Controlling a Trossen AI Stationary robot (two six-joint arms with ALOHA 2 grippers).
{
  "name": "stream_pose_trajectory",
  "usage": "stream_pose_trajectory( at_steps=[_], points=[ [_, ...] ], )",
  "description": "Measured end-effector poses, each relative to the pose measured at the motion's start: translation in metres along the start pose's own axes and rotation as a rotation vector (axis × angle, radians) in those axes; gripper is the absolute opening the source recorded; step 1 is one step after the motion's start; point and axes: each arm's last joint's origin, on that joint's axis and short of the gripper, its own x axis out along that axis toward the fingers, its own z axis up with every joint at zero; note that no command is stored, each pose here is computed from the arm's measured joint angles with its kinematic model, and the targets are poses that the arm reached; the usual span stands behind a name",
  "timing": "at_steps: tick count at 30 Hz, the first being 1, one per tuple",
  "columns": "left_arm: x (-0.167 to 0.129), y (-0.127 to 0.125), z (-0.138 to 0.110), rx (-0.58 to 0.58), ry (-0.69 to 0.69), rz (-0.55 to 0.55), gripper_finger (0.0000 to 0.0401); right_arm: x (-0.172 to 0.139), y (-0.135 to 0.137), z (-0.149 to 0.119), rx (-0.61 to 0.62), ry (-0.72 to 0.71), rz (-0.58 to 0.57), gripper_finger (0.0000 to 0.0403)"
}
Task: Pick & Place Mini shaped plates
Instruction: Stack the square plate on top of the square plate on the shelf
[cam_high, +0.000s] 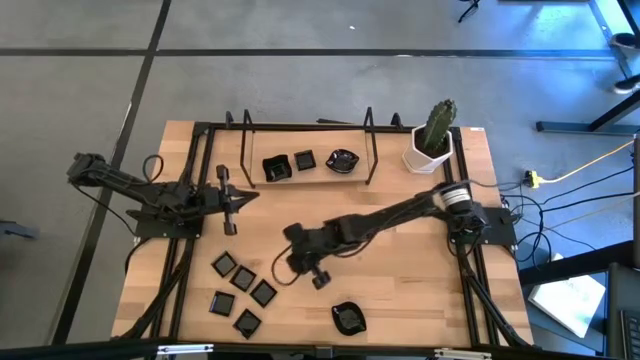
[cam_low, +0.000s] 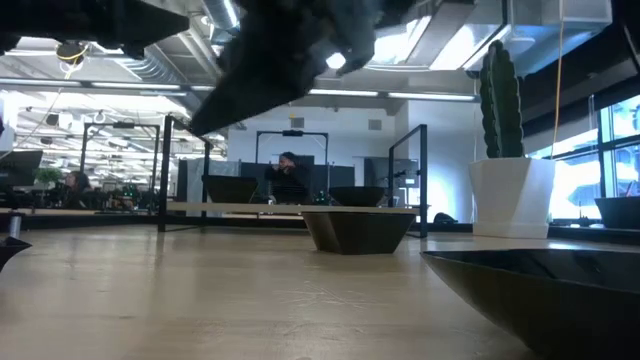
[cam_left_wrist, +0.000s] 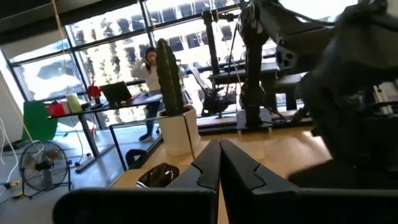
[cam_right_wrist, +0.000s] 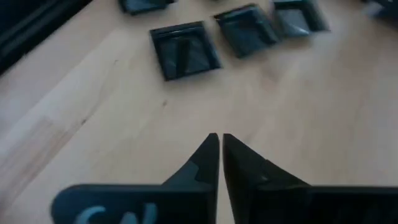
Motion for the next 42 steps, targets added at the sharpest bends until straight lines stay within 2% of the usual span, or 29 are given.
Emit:
stream_pose_trajectory(
  at_steps=[2,7,11,15,28,32,42],
  points=[
    [-0.001,0.000,-0.002,0.013,0.020,-0.006,0.0002,0.011,0.000,0.008,-0.045,0.003,0.003,0.0033],
    [-0.006,0.002,-0.007,-0.002,0.070,-0.017,0.0004,0.031,0.004,0.027,-0.064,-0.020,-0.012,0.0065],
    [-0.010,0.005,-0.003,-0.028,0.038,-0.017,0.0002,0.050,0.016,0.027,-0.071,0.009,0.015,0.0098],
    [-0.013,0.008,-0.001,-0.064,0.020,-0.015,0.0007,0.056,0.029,0.035,-0.090,-0.006,0.017,0.0119],
    [-0.016,0.009,-0.003,-0.131,0.040,-0.015,0.0008,0.082,0.041,0.038,-0.119,-0.154,-0.016,0.0118],
    [-0.016,0.009,-0.002,-0.129,0.029,-0.013,0.0010,0.085,0.039,0.036,-0.067,-0.179,0.034,0.0118],
    [-0.016,0.009,-0.004,-0.103,0.045,-0.015,0.0003,0.089,0.038,0.030,-0.064,-0.152,0.060,0.0118]
  ],
)
